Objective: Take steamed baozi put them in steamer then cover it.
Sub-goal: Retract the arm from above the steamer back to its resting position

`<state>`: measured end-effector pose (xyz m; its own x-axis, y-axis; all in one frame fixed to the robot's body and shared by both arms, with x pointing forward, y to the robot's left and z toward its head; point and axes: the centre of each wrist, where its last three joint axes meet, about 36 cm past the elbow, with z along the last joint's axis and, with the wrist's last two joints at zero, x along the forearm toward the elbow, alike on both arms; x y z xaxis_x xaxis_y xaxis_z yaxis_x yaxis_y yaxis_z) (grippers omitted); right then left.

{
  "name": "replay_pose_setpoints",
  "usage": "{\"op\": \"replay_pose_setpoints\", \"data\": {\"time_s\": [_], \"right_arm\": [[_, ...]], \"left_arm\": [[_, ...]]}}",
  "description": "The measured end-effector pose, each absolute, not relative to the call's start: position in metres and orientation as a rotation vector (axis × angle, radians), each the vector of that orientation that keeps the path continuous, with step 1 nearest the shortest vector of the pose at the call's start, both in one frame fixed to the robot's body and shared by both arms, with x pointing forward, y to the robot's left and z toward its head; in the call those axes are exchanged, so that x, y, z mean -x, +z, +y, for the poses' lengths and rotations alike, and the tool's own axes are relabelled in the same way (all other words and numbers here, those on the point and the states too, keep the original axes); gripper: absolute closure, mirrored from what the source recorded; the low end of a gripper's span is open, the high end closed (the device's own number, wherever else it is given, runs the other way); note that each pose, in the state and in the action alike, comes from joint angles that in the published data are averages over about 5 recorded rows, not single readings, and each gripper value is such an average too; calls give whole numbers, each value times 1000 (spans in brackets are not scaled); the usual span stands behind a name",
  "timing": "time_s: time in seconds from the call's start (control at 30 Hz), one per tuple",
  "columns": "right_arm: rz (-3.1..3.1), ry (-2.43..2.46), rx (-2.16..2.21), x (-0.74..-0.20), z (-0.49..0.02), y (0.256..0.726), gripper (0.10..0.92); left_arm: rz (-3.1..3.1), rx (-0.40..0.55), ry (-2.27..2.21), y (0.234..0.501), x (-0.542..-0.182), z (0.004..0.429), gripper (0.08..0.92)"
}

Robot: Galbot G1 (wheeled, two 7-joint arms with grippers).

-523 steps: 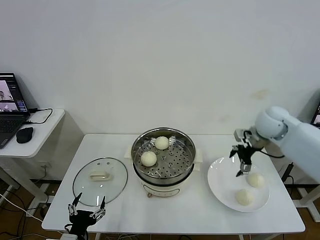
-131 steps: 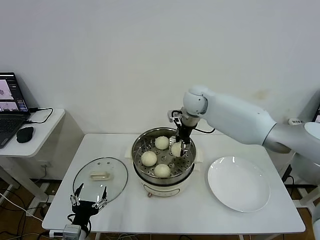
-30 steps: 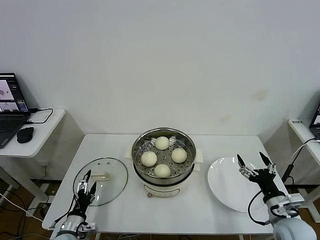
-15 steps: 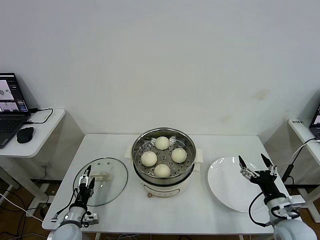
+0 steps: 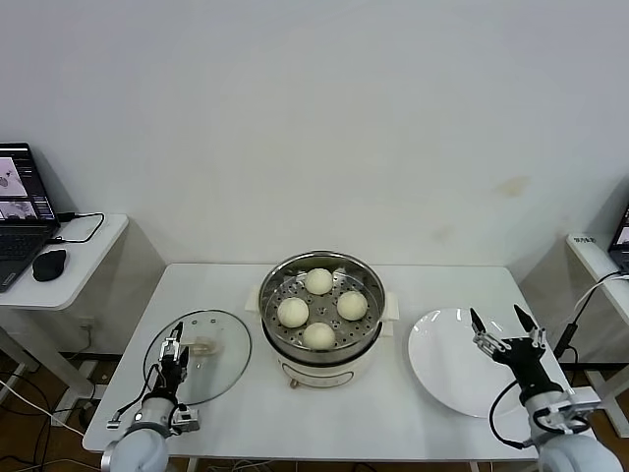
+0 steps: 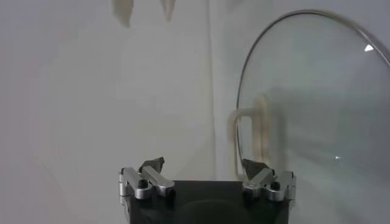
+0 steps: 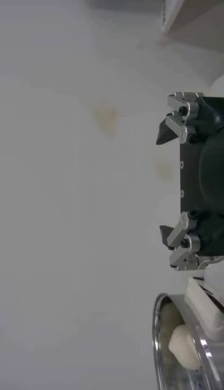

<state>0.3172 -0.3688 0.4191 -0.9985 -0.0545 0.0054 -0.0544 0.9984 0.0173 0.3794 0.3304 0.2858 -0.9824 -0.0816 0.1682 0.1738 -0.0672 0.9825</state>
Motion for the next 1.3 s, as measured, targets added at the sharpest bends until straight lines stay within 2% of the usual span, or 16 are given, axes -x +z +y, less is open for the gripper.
{"op": "replay_pose_setpoints", "data": {"time_s": [0.57,1.03,1.13,1.3], "right_arm": [[-3132,-30,-84,-322,-370,414,200],[-3127,-33,-81,-328,-373,409,200],[-3125,-32,-80,-329,-374,408,199],[-3123,-29,-81,-331,-375,407,200]], "left_arm": [[-2023,-20,-2111,282,-402,318,177],[-2032,-19,-2107,269,-411,314,185],[-2028,-21,-2111,266,-412,316,241],[-2026,-25,-2112,264,-412,317,388]]}}
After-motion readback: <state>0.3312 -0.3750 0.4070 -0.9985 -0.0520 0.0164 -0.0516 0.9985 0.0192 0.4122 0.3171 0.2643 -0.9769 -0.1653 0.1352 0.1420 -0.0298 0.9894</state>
